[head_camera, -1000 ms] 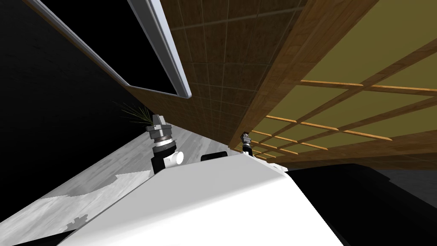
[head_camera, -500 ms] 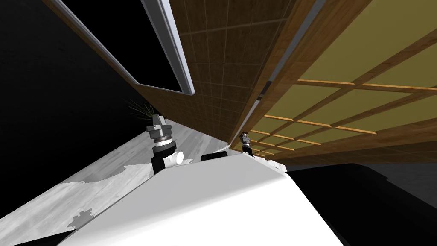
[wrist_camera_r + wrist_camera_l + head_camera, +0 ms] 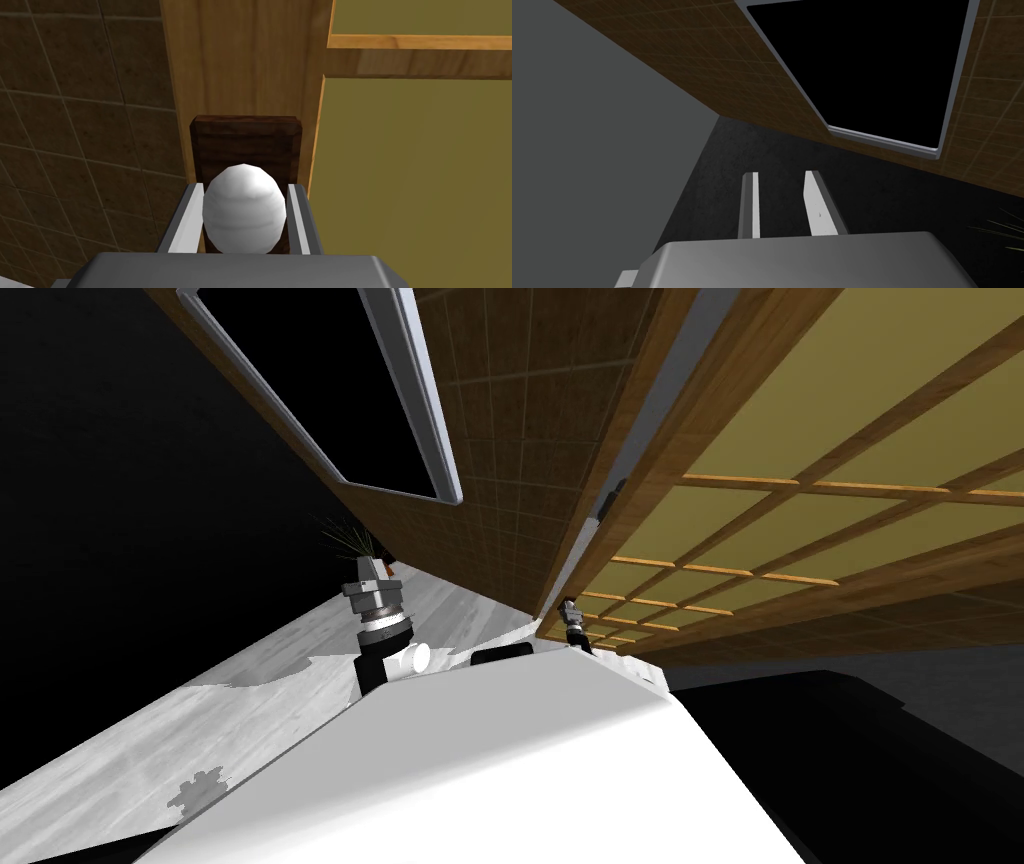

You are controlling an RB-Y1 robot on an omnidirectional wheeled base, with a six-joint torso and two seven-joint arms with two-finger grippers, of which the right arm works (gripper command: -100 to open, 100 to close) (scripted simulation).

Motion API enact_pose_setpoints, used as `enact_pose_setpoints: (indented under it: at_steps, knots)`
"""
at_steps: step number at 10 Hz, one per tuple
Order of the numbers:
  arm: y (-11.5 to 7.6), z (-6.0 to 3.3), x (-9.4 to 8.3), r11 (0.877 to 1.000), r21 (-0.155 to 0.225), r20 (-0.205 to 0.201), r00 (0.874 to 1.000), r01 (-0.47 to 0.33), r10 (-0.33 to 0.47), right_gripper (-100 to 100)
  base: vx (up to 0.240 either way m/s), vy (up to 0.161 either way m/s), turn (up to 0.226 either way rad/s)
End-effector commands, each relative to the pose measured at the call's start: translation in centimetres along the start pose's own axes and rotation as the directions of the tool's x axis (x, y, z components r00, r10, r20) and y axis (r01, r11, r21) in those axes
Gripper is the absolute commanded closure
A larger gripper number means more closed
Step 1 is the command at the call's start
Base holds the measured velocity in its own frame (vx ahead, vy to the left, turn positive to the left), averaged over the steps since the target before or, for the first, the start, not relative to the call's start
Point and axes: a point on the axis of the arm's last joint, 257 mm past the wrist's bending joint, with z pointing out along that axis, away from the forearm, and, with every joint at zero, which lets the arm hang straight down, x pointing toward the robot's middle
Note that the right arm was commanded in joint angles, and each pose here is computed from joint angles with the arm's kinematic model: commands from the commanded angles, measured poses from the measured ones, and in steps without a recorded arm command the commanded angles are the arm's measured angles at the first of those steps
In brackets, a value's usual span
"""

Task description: Pull the door open

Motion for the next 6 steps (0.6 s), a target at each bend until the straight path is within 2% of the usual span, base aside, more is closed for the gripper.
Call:
enact_pose_setpoints:
  at_steps: [1, 3, 6]
  knots:
    - [-0.2, -0.34, 0.1, 1.0, 0.023, -0.003, 1.0, 0.0, 0.0, 100, -0.155, 0.004, 0.12]
    - [-0.4, -0.76, 0.2, 0.999, 0.052, -0.006, 1.0, 0.0, 0.0, 100, -0.235, -0.042, 0.09]
    - [-0.9, -1.67, 0.3, 0.994, 0.106, -0.008, 1.0, -0.002, 0.003, 100, -0.235, 0.001, 0.096]
